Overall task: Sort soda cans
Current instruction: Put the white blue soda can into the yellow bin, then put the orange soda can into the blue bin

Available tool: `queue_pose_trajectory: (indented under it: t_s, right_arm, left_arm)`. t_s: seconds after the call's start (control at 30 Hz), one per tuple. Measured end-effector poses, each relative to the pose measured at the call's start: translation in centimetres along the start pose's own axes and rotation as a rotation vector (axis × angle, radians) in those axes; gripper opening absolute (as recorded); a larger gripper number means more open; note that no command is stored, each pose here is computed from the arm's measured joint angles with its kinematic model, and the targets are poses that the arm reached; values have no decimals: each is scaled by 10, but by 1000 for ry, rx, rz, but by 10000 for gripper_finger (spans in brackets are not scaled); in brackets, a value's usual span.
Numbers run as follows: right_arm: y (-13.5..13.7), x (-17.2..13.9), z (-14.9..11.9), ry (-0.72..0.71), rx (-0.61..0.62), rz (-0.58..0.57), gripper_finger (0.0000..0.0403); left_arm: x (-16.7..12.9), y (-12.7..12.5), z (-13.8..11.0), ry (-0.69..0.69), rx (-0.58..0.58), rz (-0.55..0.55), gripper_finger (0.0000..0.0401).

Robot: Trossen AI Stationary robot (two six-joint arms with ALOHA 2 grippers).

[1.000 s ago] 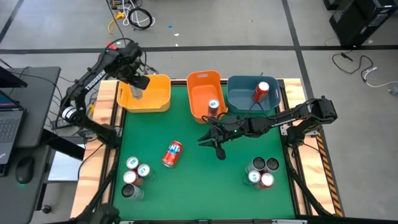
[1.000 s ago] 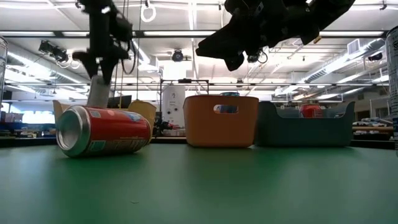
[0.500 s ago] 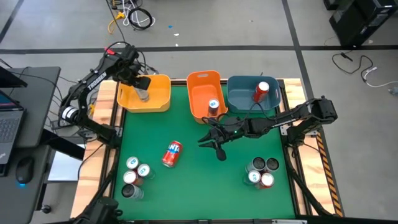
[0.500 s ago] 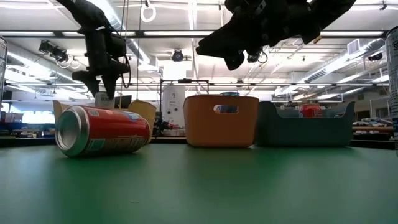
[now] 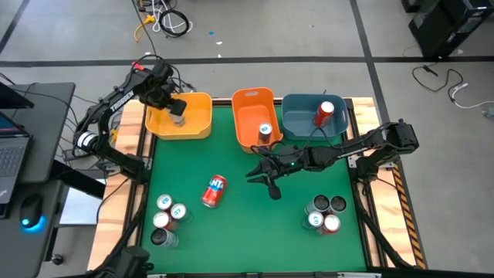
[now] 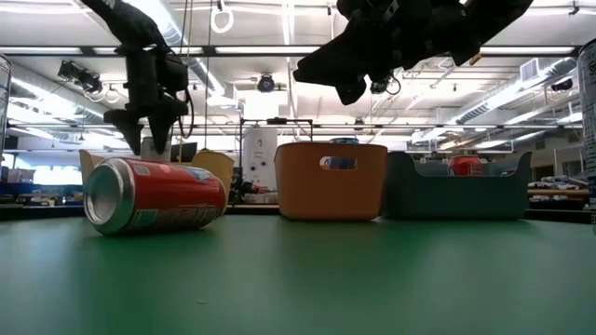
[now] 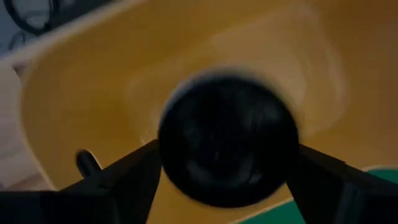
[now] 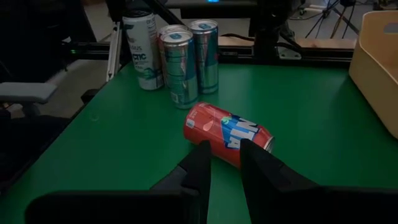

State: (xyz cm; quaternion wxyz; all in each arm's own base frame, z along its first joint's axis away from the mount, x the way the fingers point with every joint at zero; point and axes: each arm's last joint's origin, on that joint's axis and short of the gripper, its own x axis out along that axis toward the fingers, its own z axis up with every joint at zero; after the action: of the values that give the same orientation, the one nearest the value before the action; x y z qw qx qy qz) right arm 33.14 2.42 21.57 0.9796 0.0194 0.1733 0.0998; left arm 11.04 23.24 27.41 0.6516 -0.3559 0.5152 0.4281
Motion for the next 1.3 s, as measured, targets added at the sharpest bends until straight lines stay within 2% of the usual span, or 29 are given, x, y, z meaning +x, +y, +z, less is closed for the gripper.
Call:
queue_pose_trajectory:
  t_s: [0.1, 0.7, 1.0, 1.1, 1.3]
  right_arm:
    - [0, 0, 0, 0, 0, 0, 74]
    - [0, 0, 0, -1, 0, 0, 74]
    - [0, 0, 0, 0, 0, 0, 74]
    - [0, 0, 0, -1, 0, 0, 74]
    - [0, 0, 0, -1, -8, 0, 74]
  left_arm:
    - [0, -2, 1, -15, 18, 14, 339]
    - [-3, -4, -3, 26, 95, 18, 342]
    - [-47, -12, -1, -36, 124, 52, 342]
    - [-63, -19, -11, -55, 154, 42, 342]
    - [-97, -38, -43, -179, 217, -23, 335]
